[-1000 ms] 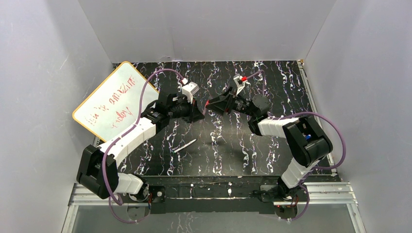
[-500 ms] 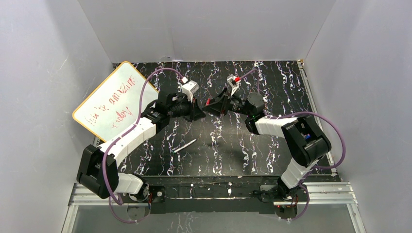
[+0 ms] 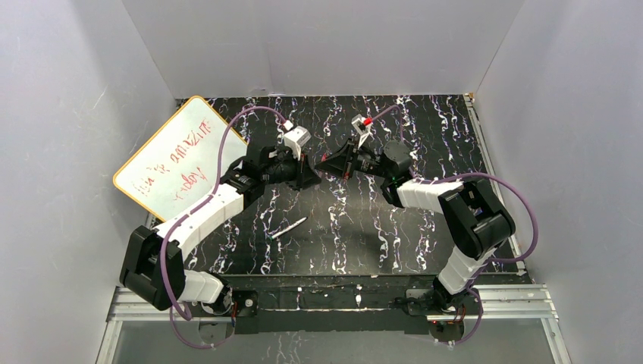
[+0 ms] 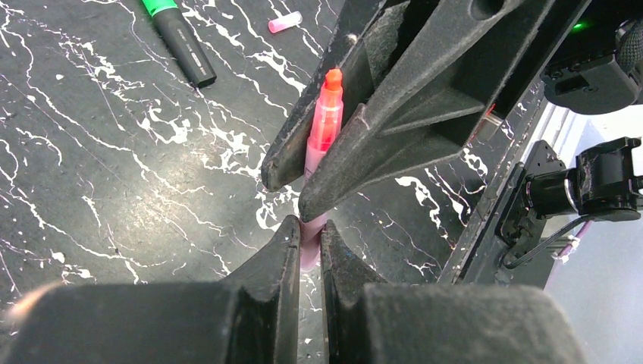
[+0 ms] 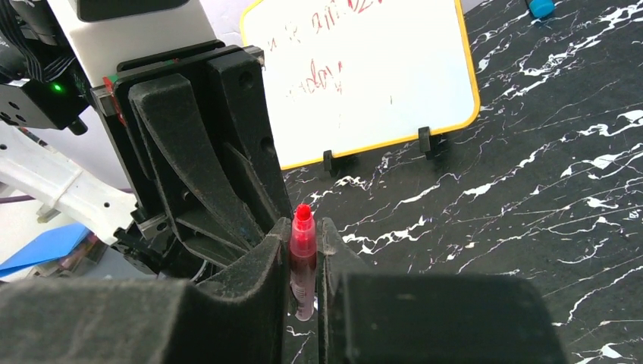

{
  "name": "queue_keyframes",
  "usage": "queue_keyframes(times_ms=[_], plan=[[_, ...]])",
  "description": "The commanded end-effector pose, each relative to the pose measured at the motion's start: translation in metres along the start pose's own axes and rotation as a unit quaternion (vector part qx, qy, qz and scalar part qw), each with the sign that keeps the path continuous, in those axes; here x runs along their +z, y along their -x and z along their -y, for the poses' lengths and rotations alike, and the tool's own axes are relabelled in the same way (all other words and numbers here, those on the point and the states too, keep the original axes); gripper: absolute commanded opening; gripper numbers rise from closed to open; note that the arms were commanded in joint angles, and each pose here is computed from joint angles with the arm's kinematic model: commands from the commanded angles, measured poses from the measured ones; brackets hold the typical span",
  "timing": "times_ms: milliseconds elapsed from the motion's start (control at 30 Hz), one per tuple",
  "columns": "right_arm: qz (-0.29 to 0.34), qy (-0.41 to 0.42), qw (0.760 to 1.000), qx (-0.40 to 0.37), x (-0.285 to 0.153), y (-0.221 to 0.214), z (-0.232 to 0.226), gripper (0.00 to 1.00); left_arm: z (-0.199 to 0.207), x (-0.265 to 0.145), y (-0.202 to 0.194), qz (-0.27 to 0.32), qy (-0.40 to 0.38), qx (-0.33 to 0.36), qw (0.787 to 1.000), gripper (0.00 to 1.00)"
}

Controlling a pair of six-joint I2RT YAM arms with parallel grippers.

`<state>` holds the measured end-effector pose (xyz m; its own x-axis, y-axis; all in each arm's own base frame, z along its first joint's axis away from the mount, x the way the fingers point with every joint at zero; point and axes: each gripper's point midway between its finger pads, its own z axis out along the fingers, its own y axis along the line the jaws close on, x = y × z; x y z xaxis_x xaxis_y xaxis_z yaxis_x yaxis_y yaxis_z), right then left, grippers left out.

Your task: Insert the pens into the pen caps

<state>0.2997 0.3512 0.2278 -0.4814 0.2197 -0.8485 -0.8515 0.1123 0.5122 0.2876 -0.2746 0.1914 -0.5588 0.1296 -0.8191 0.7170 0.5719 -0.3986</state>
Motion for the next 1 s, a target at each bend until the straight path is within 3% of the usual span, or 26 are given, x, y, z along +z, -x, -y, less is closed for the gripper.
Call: queue_keyframes(times_ms=[0,33,133,200,267,733,867,967], plan=[[0.01,0.01,1.0,-0.021,0.007,0.012,-0.003,0.1,0.009,0.0,0.0,0.008,-0.026,0.009,1.0,0.0],[0.012,0.004,1.0,-0.019,0.007,0.012,-0.002,0.09,0.01,0.0,-0.004,0.005,-0.031,0.009,0.999,0.01],[0.022,-0.016,1.0,-0.016,0.006,0.016,0.003,0.09,0.013,0.001,-0.011,0.005,-0.043,0.008,0.999,0.37],[0.031,-0.02,0.999,-0.014,0.006,0.018,0.003,0.09,0.015,0.0,-0.01,0.021,-0.051,0.013,0.998,0.47],[0.039,-0.014,0.999,-0.008,0.006,0.021,0.0,0.09,0.017,-0.002,-0.01,0.034,-0.054,0.014,0.998,0.5],[0.047,0.025,0.998,0.022,0.015,0.013,-0.015,0.09,0.015,-0.009,-0.003,0.068,-0.04,0.034,0.996,0.48],[0.043,0.031,0.998,0.025,0.019,0.009,-0.017,0.09,0.02,-0.006,-0.007,0.059,-0.06,0.032,0.996,0.27],[0.045,0.029,0.998,0.025,0.018,0.009,-0.018,0.09,0.02,-0.004,-0.011,0.049,-0.063,0.028,0.996,0.23]])
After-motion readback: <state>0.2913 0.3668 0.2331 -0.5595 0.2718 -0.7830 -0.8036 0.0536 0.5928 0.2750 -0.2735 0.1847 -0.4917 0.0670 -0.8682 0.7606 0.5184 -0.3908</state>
